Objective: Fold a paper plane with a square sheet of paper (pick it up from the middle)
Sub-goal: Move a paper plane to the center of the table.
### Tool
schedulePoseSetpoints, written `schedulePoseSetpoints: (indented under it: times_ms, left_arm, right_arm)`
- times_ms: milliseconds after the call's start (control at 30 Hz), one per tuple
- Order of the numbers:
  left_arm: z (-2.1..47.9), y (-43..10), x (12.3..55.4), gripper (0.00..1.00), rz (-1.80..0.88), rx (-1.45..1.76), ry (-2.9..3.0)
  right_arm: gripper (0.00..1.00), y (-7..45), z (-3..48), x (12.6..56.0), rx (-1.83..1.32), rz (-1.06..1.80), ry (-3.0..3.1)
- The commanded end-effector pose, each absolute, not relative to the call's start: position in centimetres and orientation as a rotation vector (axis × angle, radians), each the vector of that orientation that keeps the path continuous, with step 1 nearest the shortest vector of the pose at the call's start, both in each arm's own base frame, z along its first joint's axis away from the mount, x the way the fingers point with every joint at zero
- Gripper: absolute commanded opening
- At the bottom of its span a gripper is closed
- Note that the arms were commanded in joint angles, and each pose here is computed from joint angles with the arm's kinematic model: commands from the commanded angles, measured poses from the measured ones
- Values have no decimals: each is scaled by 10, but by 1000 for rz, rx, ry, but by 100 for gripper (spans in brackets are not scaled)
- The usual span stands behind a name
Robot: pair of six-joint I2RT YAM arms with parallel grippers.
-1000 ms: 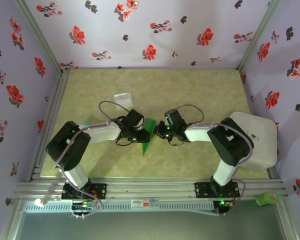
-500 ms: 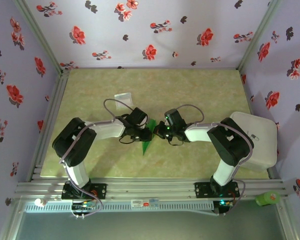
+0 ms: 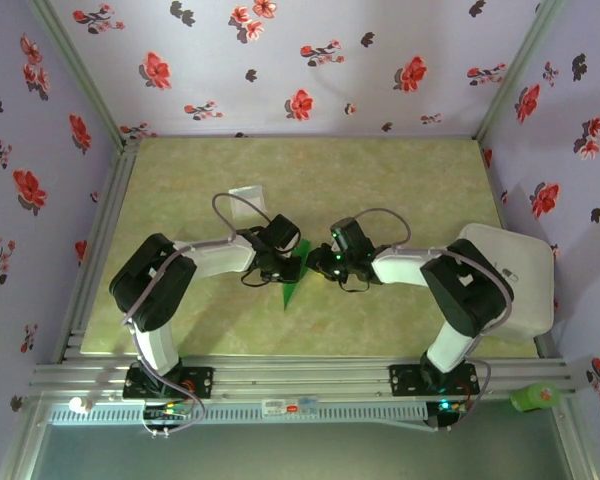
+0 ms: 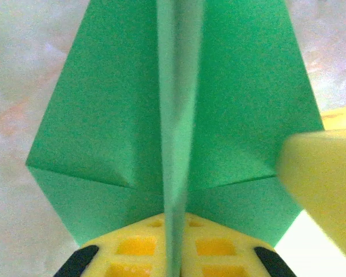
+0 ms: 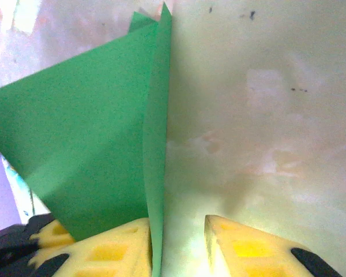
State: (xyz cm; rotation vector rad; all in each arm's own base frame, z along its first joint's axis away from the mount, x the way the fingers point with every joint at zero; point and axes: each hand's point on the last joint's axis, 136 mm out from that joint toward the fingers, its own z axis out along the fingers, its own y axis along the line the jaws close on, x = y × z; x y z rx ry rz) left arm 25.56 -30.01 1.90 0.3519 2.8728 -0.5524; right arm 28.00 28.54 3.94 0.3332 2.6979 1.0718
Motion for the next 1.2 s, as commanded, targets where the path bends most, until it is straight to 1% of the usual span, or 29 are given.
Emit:
schedulePoseSetpoints:
  times_ms: [0, 133, 333, 933, 1033, 1100, 1167]
  left_arm:
    - [19, -288, 259, 10, -411, 302, 2882]
    - [20, -281, 261, 11, -350, 260, 2881]
    - [21, -279, 263, 12, -292, 238, 2883]
    - [1, -283, 260, 21, -251, 176, 2945]
    - [-3, -278, 261, 25, -204, 119, 2950]
    - [-4, -274, 262, 26, -156, 82, 2944]
    - [-5, -271, 264, 28, -111, 42, 2934]
  right_arm:
    - [32, 267, 55, 285, 302, 958, 2676]
    - [35, 248, 60, 284, 315, 878, 2667]
    - [37, 230, 56, 283, 372, 849, 2646]
    - [37, 227, 45, 278, 395, 856, 2659]
    - [37, 227, 46, 279, 392, 860, 2656]
    - [37, 227, 47, 279, 390, 861, 2654]
    - [37, 226, 49, 278, 384, 859, 2652]
